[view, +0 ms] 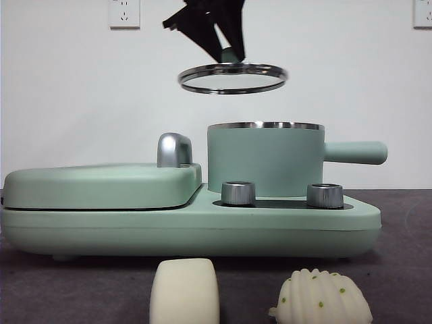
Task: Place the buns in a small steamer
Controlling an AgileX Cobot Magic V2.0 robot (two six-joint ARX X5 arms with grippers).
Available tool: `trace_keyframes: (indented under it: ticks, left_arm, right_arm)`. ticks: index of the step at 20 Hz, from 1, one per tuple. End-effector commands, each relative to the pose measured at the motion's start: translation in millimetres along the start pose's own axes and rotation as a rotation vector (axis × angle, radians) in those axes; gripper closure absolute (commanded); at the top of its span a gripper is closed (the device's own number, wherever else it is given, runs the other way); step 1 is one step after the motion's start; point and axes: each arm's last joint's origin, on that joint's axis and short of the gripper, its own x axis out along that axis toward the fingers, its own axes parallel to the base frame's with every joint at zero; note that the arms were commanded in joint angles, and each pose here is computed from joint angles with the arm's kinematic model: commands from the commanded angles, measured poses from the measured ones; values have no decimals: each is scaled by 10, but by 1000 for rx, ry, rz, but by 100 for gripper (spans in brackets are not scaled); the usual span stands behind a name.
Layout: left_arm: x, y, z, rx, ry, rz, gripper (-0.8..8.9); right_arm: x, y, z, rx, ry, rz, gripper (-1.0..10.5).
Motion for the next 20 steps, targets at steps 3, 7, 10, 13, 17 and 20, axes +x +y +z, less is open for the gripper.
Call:
trace_keyframes:
  ticks: [3,7,10,13,17,20]
  left_arm:
    - [-379,297,5,-53,-106,64,727]
    - [-527,613,-67,-133,-126,119,727]
    - [-598,819,-126,-178,-131,155,727]
    - [-662,1006,-182,-217,-140,188,727]
    - [-735,1203,-251,-263,-149,223,727]
    - [-778,1308,-289,-298,-159,242,727]
  right_arm:
    - [183,-30,127,106,98,54,487]
    - [551,-26,145,150,265,74,487]
    - [908,61,70,143,417,58,488]
    - [1305,229,-50,138,549,46,488]
    - [1789,503,-279,92,717,-28,488]
    - [2108,656,-491,48,823,-79,488]
